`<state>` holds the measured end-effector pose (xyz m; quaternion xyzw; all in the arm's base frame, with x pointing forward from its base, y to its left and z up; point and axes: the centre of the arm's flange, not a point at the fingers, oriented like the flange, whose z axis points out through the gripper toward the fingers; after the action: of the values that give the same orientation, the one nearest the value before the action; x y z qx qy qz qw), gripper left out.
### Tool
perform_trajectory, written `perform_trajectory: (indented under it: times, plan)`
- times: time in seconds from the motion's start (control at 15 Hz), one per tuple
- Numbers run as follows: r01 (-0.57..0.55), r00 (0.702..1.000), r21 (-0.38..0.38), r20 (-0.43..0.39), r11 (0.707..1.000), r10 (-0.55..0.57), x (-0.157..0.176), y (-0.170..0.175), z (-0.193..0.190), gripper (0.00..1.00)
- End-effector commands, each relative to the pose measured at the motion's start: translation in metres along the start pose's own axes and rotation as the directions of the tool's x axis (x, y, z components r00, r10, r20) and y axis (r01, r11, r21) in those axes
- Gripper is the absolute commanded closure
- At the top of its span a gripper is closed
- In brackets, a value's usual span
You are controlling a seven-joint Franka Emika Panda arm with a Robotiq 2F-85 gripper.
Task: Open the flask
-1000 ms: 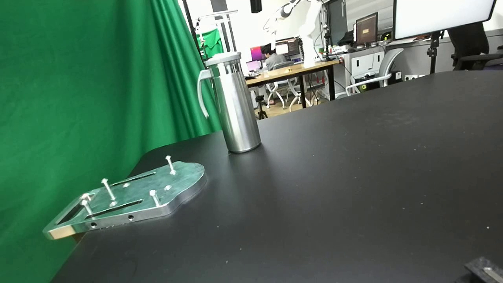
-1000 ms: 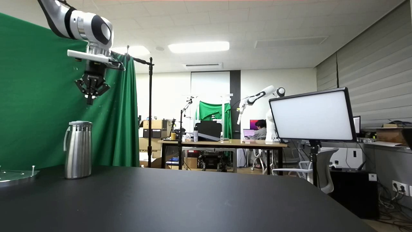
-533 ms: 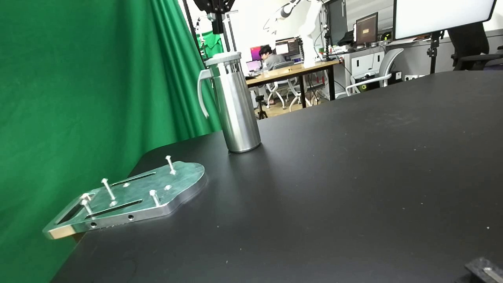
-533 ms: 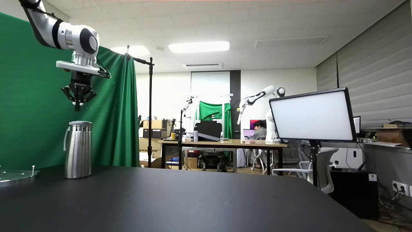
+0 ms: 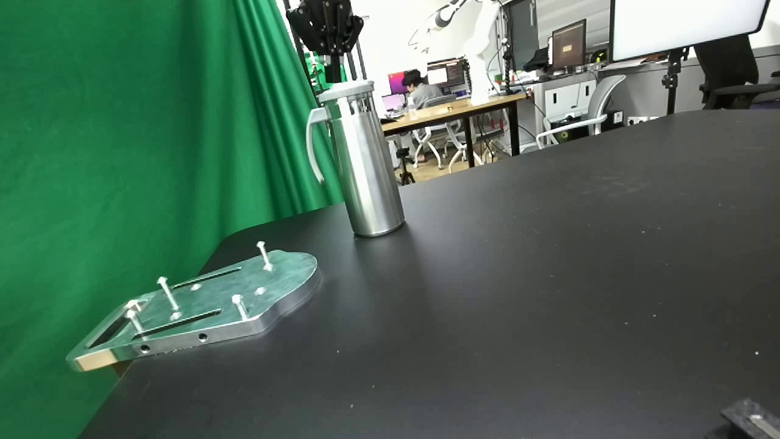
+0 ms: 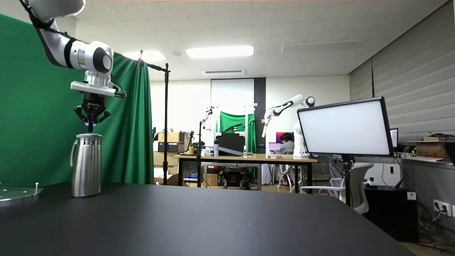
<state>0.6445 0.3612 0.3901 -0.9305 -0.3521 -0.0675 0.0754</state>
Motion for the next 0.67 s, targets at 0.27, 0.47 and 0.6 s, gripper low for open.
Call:
perform_trajectory:
  times: [0.27,0.47,0.6]
  plan:
    - [0.004,1.000,0.010,-0.010,1.000,-0.004,0.021,0.009,0.012,1.00]
    - [-0.011,1.000,0.017,0.023,1.000,0.010,0.024,0.014,0.018,1.00]
    - [-0.020,0.997,0.022,0.074,1.000,0.018,0.025,0.016,0.024,1.00]
